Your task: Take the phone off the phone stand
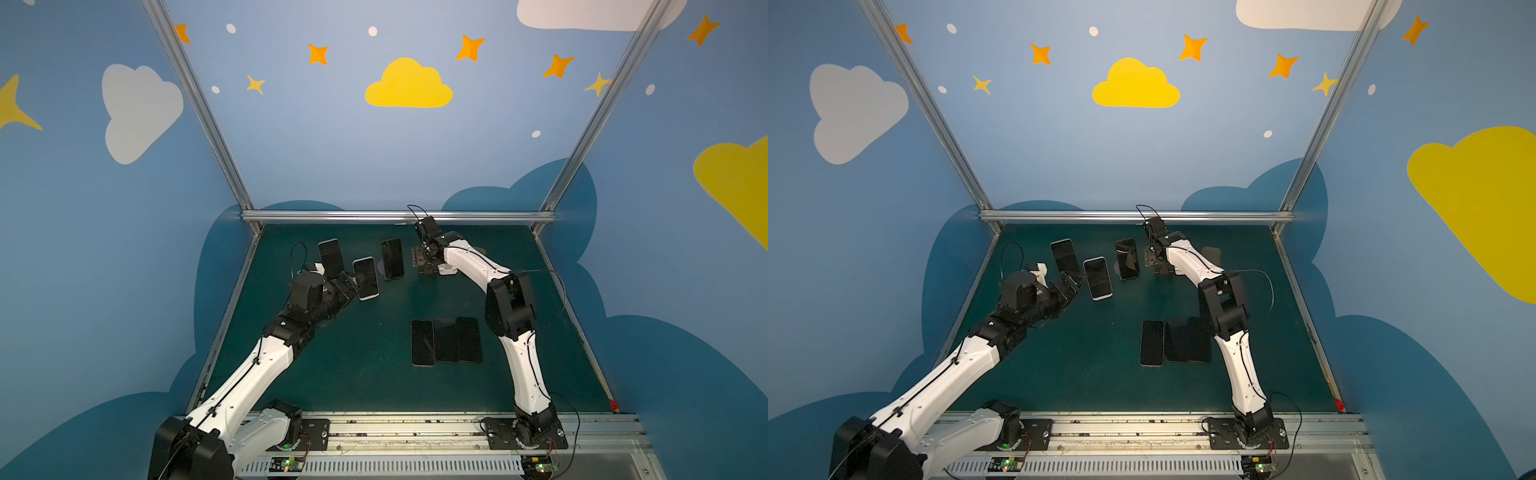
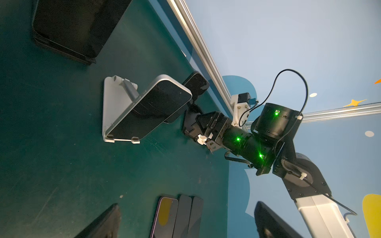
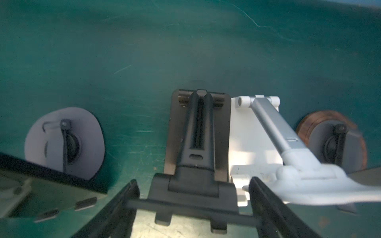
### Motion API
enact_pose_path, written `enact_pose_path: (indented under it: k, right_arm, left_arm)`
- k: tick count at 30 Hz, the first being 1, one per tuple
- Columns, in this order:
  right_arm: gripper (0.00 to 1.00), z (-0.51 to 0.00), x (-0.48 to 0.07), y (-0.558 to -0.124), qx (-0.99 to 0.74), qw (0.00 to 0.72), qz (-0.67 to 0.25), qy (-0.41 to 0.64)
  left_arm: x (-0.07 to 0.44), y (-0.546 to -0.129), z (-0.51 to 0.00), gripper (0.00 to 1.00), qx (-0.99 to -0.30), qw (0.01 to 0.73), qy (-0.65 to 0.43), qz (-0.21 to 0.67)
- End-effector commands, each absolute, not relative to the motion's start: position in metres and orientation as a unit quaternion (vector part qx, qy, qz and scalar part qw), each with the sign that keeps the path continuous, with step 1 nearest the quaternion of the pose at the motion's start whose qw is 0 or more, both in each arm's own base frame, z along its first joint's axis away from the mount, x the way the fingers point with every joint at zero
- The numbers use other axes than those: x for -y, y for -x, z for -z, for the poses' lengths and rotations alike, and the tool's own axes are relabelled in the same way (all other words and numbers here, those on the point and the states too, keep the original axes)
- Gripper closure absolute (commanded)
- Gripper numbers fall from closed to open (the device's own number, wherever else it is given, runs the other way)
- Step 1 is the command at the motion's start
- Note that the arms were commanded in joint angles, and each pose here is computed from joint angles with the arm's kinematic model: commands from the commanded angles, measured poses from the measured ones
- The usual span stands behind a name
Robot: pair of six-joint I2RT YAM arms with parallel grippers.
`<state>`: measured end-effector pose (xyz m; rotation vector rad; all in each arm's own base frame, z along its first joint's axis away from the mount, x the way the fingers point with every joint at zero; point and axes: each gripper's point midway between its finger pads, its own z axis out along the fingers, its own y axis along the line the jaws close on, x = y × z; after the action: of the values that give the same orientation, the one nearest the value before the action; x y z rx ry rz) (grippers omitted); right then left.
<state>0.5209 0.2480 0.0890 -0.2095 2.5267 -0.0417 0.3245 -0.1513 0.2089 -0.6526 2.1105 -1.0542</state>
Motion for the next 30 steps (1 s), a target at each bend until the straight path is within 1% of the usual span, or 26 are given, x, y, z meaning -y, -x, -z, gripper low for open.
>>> enact_pose_path:
  k: [1, 7, 10, 13, 17, 20, 23, 27, 30]
  right_arm:
    - [0.11, -0.129, -0.242, -0.515, -0.944, 0.319, 0.020, 0.081]
    - [0.11, -0.176, -0.239, -0.496, -0.934, 0.347, 0.004, 0.085]
    - [0.11, -0.203, -0.243, -0.476, -0.928, 0.360, -0.007, 0.098]
    - [0.12, -0.221, -0.245, -0.446, -0.929, 0.354, -0.011, 0.110]
    - [0.13, -0.229, -0.245, -0.407, -0.925, 0.360, 0.000, 0.122]
    - [0.12, -0.224, -0.242, -0.382, -0.923, 0.363, 0.015, 0.125]
    - [0.12, -0.219, -0.241, -0.361, -0.924, 0.363, 0.011, 0.121]
    - [0.13, -0.227, -0.247, -0.340, -0.925, 0.365, -0.026, 0.099]
    - [0.12, -0.230, -0.266, -0.329, -0.922, 0.366, -0.090, 0.091]
  left_arm:
    - [0.154, -0.326, -0.212, 0.00, -0.820, 0.345, 0.230, 0.394]
    - [0.147, -0.326, -0.210, 0.00, -0.826, 0.356, 0.228, 0.372]
    - [0.131, -0.329, -0.205, 0.00, -0.831, 0.378, 0.244, 0.328]
    - [0.113, -0.330, -0.199, 0.00, -0.837, 0.388, 0.266, 0.279]
    - [0.106, -0.332, -0.206, 0.00, -0.827, 0.409, 0.272, 0.276]
    - [0.093, -0.332, -0.212, 0.00, -0.811, 0.415, 0.299, 0.284]
    - [0.079, -0.331, -0.217, 0.00, -0.796, 0.422, 0.329, 0.284]
    - [0.048, -0.323, -0.203, 0.00, -0.779, 0.421, 0.401, 0.235]
    - [0.030, -0.320, -0.197, 0.00, -0.765, 0.414, 0.444, 0.214]
